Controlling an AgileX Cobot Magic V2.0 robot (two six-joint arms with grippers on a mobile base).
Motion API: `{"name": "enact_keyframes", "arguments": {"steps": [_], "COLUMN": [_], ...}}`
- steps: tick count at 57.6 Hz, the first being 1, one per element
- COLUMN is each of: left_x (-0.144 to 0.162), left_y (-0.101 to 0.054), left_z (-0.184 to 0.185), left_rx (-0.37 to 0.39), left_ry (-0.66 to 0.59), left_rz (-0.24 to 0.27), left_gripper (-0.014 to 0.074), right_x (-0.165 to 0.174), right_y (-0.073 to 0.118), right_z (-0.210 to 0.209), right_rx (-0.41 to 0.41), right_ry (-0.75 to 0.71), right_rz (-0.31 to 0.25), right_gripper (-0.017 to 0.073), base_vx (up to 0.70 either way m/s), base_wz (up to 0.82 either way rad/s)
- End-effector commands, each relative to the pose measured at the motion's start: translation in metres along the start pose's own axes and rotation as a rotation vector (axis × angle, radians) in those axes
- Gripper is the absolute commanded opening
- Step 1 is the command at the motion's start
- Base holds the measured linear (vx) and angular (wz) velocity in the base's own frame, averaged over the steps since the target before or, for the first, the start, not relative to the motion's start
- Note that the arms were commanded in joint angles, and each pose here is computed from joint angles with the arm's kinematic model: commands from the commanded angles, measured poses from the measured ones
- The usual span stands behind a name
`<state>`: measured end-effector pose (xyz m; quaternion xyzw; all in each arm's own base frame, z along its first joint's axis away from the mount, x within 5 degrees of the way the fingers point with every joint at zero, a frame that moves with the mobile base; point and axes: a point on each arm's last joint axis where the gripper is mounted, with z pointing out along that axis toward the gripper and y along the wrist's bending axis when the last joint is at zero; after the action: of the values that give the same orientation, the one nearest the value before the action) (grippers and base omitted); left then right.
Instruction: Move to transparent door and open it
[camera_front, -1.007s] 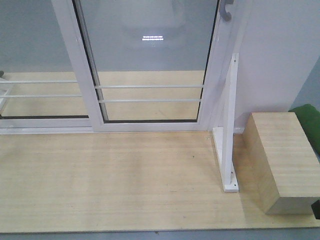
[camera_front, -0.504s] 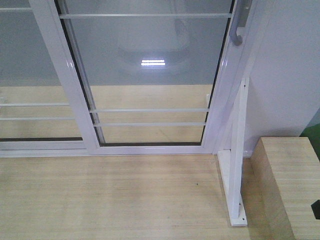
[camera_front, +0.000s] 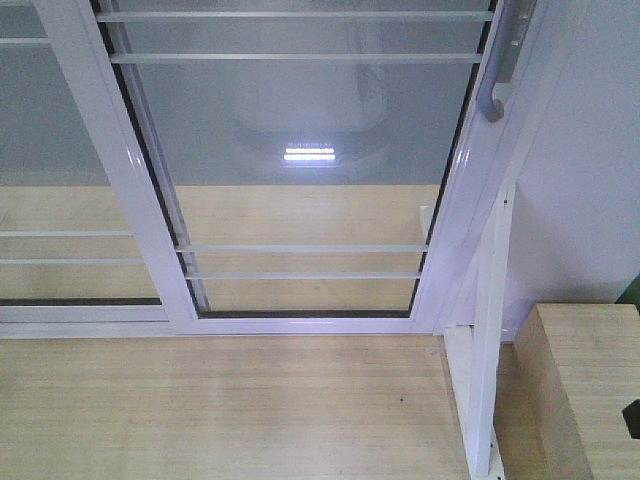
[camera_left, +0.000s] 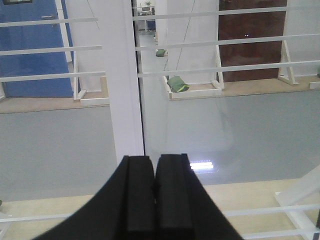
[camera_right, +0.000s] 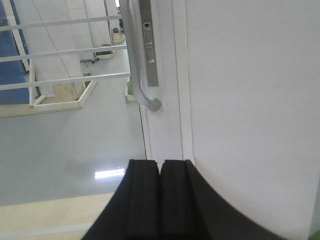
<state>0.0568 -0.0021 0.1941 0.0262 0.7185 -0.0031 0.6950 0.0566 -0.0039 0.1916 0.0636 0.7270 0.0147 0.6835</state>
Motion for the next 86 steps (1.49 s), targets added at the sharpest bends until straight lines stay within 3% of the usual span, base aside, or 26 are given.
{"name": "enact_keyframes", "arguments": {"steps": [1, 86], "left_x": [-0.0032, -0.0032], "left_y": [-0.0005, -0.0005], "left_z": [-0.0005, -0.0005], "left_rx": [0.006, 0.006], "left_ry": [-0.082, -0.082], "left_rz": [-0.01, -0.01], "left_gripper": [-0.0006, -0.0006], "right_x": [-0.0069, -0.0069], "right_y": [0.001, 0.001], "right_z": [-0.0013, -0.0013], "right_rx": [-0.012, -0.012], "right_ry": [-0.095, -0.095], "right_rz": [-0.017, -0.017], "right_gripper": [-0.0006, -0.0006], "base_vx": [0.13, 0.07], "base_wz": [0.03, 0.01]}}
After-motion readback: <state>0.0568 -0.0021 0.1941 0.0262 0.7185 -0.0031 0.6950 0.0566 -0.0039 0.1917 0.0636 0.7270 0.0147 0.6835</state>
